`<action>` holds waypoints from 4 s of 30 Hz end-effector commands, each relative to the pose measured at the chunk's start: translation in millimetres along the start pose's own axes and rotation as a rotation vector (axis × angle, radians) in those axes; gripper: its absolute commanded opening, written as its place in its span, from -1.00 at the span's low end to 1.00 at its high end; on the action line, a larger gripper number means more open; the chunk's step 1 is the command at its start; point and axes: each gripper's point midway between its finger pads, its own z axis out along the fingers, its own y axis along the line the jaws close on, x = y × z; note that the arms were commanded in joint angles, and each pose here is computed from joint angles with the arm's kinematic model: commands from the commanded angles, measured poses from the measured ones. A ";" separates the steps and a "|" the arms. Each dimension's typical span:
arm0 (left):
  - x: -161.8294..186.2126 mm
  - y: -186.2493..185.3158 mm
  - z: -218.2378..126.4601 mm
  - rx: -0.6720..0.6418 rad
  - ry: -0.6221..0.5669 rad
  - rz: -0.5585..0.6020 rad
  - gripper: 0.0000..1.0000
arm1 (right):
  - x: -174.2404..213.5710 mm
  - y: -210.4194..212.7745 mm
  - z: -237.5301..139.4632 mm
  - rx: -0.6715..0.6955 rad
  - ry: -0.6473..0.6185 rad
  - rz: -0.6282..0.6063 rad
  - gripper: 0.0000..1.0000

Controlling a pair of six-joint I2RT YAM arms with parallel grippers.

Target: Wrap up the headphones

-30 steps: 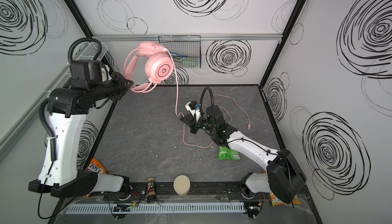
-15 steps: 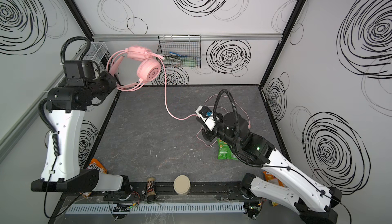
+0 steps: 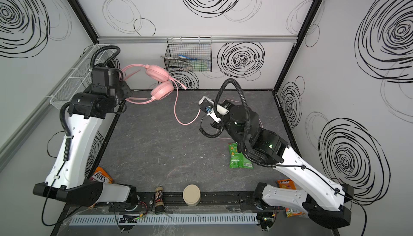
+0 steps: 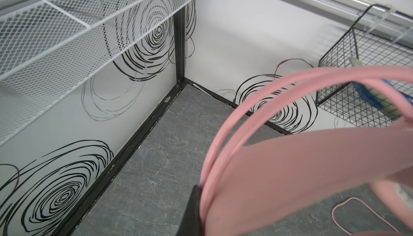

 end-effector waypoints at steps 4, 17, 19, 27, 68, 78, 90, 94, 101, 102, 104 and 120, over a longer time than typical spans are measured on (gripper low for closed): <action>-39.3 -0.6 -16.1 0.059 -0.154 -0.113 -1.00 | 16.8 -62.3 11.6 0.130 0.022 0.083 -1.00; -27.5 -14.1 -38.5 0.150 -0.142 -0.073 -1.00 | 59.4 -116.9 85.1 0.222 0.135 0.398 -1.00; -28.5 -13.0 -41.8 0.149 -0.151 -0.063 -1.00 | 52.1 -122.8 88.9 0.236 0.126 0.404 -1.00; -6.7 -38.9 -48.2 0.237 -0.143 0.040 -1.00 | 27.5 -140.8 102.1 0.275 0.089 0.423 -1.00; 125.3 -158.8 -122.9 0.890 0.055 0.200 -1.00 | 29.2 -71.6 213.6 0.070 0.217 0.593 -1.00; 146.7 -166.2 -107.9 0.867 0.152 0.095 -1.00 | 5.2 -38.4 208.5 -0.019 0.196 0.571 -1.00; 167.3 -137.9 -43.1 0.574 0.252 0.021 -1.00 | -18.7 17.3 183.2 -0.091 0.223 0.428 -1.00; 165.8 -123.1 -22.4 0.526 0.284 -0.082 -1.00 | -23.8 22.8 175.3 -0.084 0.224 0.399 -1.00; 150.2 -99.4 3.1 0.427 0.271 -0.188 -1.00 | -37.5 40.2 161.8 -0.101 0.212 0.319 -1.00; 146.4 -96.0 6.2 0.405 0.258 -0.198 -1.00 | -39.6 46.3 158.1 -0.104 0.213 0.289 -1.00; 139.9 -92.3 9.9 0.373 0.232 -0.208 -1.00 | -42.5 58.7 151.1 -0.112 0.216 0.239 -1.00; 120.5 -96.0 29.8 0.414 0.224 -0.416 -1.00 | -35.2 89.7 103.2 -0.128 0.315 0.123 -1.00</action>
